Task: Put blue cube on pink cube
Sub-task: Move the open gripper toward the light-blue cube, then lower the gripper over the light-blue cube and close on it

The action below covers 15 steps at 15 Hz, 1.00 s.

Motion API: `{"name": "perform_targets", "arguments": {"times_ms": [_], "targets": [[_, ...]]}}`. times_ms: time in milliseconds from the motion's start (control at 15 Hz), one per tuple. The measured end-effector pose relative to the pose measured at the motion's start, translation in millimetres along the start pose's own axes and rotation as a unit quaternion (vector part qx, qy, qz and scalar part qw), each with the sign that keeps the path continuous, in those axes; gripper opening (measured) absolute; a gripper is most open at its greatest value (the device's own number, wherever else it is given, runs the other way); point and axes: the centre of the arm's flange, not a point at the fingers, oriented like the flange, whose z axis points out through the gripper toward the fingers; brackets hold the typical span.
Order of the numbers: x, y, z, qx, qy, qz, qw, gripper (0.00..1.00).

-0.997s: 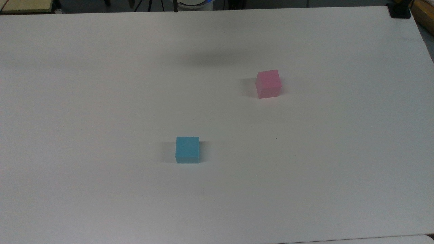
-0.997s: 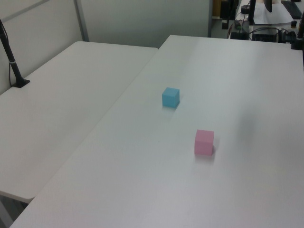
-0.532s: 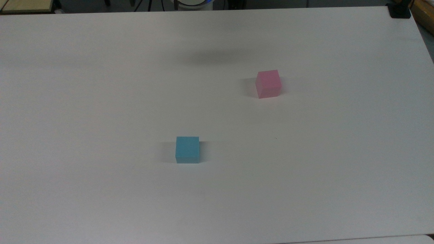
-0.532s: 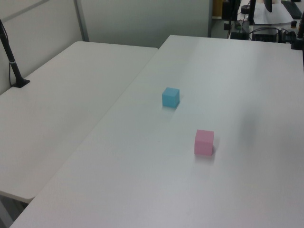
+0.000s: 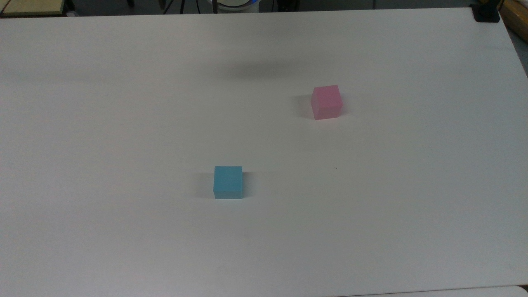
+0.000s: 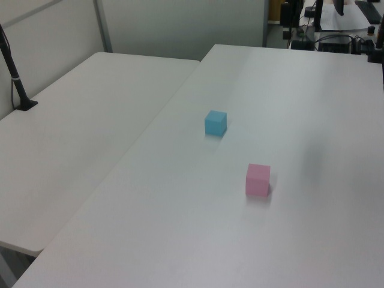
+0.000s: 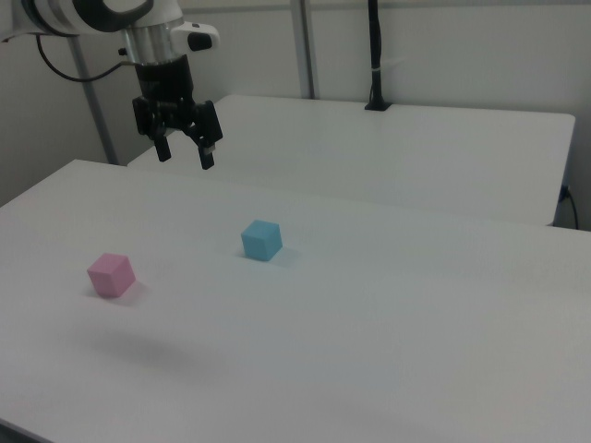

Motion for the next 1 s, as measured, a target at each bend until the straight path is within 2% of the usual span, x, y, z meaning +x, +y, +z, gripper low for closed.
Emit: {"name": "perform_targets", "arguments": {"times_ms": [332, 731, 997], "targets": [[17.8, -12.1, 25.8, 0.0, -0.014, -0.011, 0.9998, 1.0], [67.5, -25.6, 74.0, 0.001, 0.004, -0.021, 0.9998, 1.0], [102.5, -43.6, 122.3, 0.002, 0.019, -0.033, 0.9993, 1.0]]}}
